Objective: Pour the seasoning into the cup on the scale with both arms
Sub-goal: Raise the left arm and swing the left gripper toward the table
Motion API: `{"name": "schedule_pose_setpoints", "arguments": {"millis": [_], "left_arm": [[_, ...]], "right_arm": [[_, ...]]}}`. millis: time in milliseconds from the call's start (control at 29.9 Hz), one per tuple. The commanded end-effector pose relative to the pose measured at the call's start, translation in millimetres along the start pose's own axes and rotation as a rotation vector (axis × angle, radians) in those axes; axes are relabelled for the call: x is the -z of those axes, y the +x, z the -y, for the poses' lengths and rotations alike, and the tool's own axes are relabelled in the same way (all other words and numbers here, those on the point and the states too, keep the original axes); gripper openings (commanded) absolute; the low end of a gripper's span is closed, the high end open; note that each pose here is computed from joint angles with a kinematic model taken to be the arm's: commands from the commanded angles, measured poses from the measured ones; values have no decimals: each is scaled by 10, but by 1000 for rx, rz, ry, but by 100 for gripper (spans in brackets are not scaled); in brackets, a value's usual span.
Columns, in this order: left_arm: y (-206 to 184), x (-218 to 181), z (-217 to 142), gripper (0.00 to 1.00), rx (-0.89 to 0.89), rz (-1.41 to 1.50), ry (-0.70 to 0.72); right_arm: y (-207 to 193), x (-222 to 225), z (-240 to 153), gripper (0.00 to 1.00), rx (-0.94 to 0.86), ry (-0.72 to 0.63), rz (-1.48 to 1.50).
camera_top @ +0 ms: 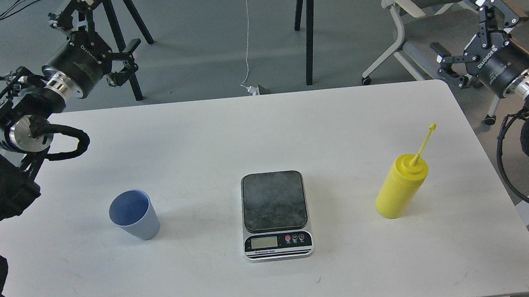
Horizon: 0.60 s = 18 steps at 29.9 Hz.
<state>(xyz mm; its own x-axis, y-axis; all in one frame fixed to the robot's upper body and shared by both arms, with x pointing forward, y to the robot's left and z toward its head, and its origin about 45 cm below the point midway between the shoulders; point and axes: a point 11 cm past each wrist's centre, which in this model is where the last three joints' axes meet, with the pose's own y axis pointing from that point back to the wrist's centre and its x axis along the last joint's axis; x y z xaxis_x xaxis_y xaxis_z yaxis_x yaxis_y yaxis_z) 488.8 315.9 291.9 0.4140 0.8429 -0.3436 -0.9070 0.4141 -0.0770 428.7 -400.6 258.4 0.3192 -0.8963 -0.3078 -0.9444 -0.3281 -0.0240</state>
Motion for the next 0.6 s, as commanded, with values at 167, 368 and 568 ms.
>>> {"name": "schedule_pose_setpoints", "arguments": {"millis": [167,368,568], "left_arm": [[-48,-70,52,100,8,-27,-29],[-97,-345,134,100,14,-121,-119],[9,-464,68,100,-13,-123,-187]], "right_arm": [[56,43,-56,99,-14,31,-4],[52,44,-51,99,-14,35,0],[36,50,-40,99,-10,38,2]]}}
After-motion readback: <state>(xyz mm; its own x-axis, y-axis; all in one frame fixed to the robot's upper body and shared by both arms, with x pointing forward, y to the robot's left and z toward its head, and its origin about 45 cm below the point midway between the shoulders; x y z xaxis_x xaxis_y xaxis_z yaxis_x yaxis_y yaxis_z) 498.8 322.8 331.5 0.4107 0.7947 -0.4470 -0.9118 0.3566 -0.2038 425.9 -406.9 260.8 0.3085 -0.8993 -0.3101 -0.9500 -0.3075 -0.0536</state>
